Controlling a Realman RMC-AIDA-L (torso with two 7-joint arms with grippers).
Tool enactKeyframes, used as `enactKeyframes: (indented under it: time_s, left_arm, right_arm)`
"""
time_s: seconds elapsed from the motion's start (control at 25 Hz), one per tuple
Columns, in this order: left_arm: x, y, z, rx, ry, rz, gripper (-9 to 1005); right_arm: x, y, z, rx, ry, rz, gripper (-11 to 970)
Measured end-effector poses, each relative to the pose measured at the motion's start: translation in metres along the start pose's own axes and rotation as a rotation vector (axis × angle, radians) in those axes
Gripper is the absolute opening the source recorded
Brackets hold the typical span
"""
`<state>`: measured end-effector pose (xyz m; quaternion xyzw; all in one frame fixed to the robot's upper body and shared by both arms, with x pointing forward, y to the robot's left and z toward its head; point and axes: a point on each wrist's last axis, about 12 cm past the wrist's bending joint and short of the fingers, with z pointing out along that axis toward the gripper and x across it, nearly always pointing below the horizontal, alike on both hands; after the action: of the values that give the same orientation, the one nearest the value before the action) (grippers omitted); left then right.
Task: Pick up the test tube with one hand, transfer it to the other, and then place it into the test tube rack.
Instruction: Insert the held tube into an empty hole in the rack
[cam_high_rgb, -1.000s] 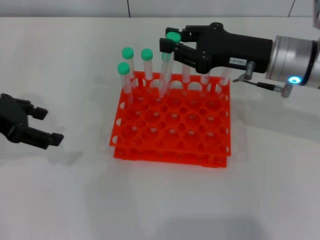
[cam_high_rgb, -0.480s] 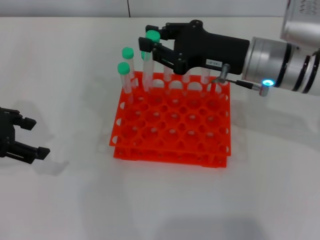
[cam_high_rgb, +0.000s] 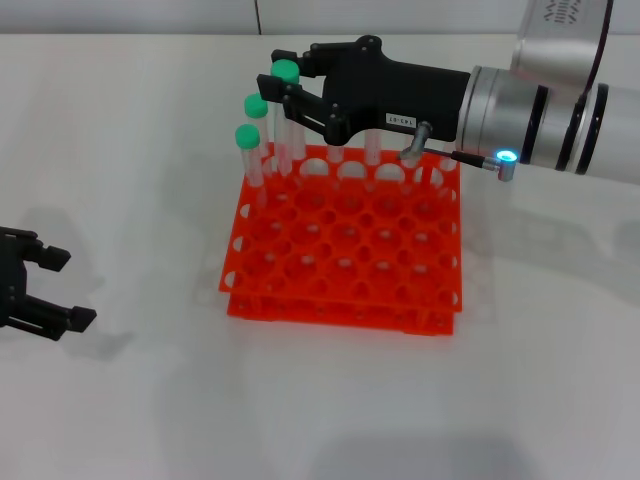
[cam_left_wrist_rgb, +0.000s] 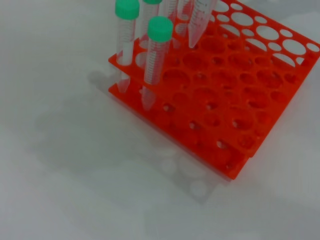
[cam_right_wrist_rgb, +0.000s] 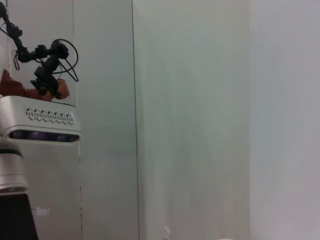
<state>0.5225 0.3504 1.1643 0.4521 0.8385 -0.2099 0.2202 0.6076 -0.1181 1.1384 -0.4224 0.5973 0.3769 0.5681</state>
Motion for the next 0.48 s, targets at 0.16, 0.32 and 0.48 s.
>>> enactKeyframes:
  time_s: [0.16, 0.32, 0.48]
  left_arm:
    - [0.0008, -0.0005, 0.0005, 0.002, 0.0, -0.001, 883]
    - [0.0009, -0.0008, 0.0009, 0.003, -0.001, 0.006, 883]
    - [0.0009, -0.0008, 0.0009, 0.003, -0.001, 0.009, 883]
  right_arm:
    - [0.0004, -0.001, -0.0003, 0.008, 0.002, 0.0, 253]
    - [0.001, -0.0021, -0.001, 0.017, 0.005, 0.002, 253]
    - [0.0034, -0.0027, -0.0001, 0.028, 0.024, -0.007, 253]
